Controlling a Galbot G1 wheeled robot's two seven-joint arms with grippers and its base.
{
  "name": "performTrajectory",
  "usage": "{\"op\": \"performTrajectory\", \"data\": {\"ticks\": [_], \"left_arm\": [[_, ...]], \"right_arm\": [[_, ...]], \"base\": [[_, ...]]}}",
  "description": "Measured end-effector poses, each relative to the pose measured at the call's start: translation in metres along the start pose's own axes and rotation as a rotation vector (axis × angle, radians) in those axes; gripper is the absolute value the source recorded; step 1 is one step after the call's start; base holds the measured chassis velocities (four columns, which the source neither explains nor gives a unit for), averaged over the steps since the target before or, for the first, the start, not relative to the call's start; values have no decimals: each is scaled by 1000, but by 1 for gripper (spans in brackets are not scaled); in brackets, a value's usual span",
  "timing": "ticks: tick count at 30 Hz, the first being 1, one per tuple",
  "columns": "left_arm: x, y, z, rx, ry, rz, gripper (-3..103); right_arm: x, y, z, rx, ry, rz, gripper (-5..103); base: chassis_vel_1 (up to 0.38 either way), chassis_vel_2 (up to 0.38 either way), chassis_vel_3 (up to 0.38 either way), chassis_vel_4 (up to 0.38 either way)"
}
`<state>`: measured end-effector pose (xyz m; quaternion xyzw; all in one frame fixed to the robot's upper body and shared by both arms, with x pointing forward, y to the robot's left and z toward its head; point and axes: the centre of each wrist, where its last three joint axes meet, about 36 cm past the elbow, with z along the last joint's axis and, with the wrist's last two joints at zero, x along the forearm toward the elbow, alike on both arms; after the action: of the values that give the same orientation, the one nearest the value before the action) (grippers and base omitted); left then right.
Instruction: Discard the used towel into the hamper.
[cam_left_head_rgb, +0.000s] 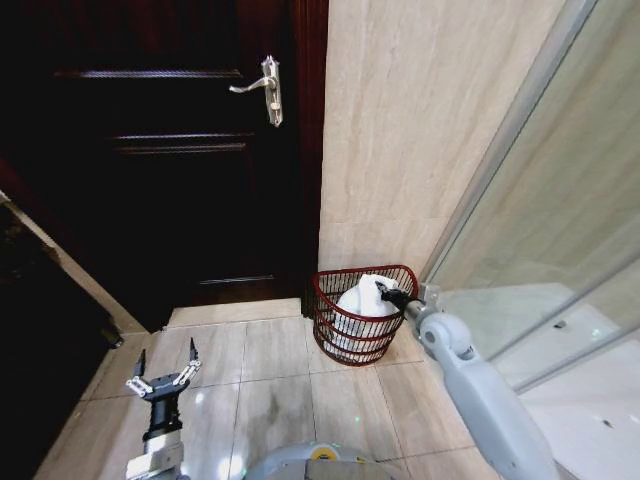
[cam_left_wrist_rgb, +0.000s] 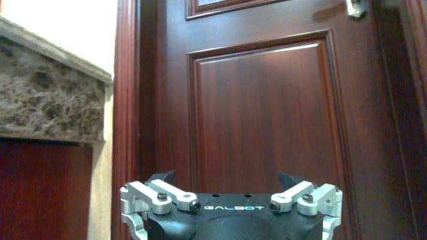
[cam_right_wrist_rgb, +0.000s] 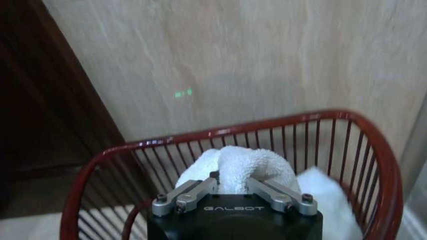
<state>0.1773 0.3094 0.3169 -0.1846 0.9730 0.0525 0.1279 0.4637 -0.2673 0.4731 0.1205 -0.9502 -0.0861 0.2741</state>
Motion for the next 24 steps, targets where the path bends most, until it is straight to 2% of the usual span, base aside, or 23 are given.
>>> {"op": "performTrajectory", "data": {"ticks": [3,6,12,17,19,24], "left_arm": [[4,2,2,4,9,-18,100],[7,4,6,3,14,-26,100],[4,3,3,-1,6,-16,100],[4,1,4,-6,8,-6,100],[5,1,6,-9,13,-5,100],[5,1,7,-14,14,-1,100]], "right_arm": [[-5,1,-2,-20,50,-11,3],[-26,1,-5,3,105,-2,3],[-43,7,-15,32,125,7,3],[-52,16,-21,-17,148,6,3],[-59,13,-20,-58,179,1,3],[-75,7,-15,-93,217,11,3]], "base": [[0,0,0,0],[0,0,0,0],[0,0,0,0],[0,0,0,0],[0,0,0,0],[0,0,0,0]]}}
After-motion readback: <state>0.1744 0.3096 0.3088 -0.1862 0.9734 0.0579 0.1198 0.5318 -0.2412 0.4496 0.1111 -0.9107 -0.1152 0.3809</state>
